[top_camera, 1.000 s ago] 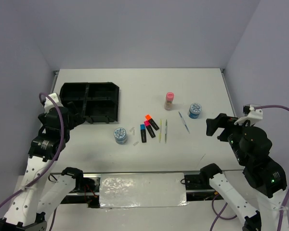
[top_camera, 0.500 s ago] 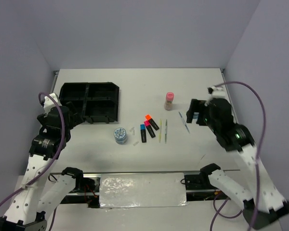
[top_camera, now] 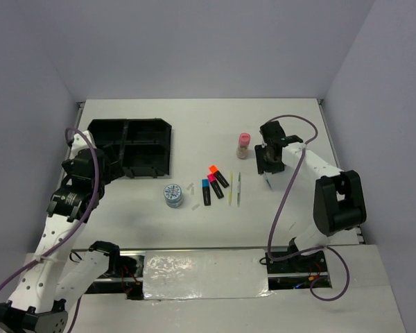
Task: Sort the stationery into containers
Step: Pick up the pen from the center of the board.
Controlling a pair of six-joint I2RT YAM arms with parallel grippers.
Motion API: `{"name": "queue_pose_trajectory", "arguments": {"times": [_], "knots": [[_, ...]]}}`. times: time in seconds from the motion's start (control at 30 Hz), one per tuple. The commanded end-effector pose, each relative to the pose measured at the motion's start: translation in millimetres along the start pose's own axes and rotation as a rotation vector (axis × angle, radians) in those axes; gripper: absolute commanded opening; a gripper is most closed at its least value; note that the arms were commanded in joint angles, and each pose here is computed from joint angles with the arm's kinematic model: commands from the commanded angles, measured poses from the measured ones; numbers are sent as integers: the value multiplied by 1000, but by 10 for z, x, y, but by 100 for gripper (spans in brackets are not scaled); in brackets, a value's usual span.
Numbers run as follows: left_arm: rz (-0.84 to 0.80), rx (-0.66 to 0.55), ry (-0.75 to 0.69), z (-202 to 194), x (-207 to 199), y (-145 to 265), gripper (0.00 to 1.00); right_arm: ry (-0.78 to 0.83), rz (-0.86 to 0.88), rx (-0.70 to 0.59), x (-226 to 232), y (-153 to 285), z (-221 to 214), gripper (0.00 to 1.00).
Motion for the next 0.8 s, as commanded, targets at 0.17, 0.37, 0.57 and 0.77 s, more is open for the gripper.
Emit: {"name": "queue_pose_trajectory", "arguments": {"times": [0.17,0.37,0.57,0.77], "knots": [[-77,-1,-16,24,-101,-1,99,20,54,-16,3,-355,216,52],[-101,3,-25,18,-124,7,99,15,81,77,44,-608,111,49],[-108,0,-29,32,-133,15,99,8,123,141,100,-690,-19,30],[-272,41,-41,81,-384,92,99,-31,118,121,106,-596,-76,0]]}}
Point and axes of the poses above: each gripper's point midway between its finger pads, its own y axis back along the fingers, its own x axis along the line the jaws close on, z = x × y, the point moved 5 cm from there along y, back along the fingers, and after that the axes turned 13 degrees about y, right-handed, at the moved point
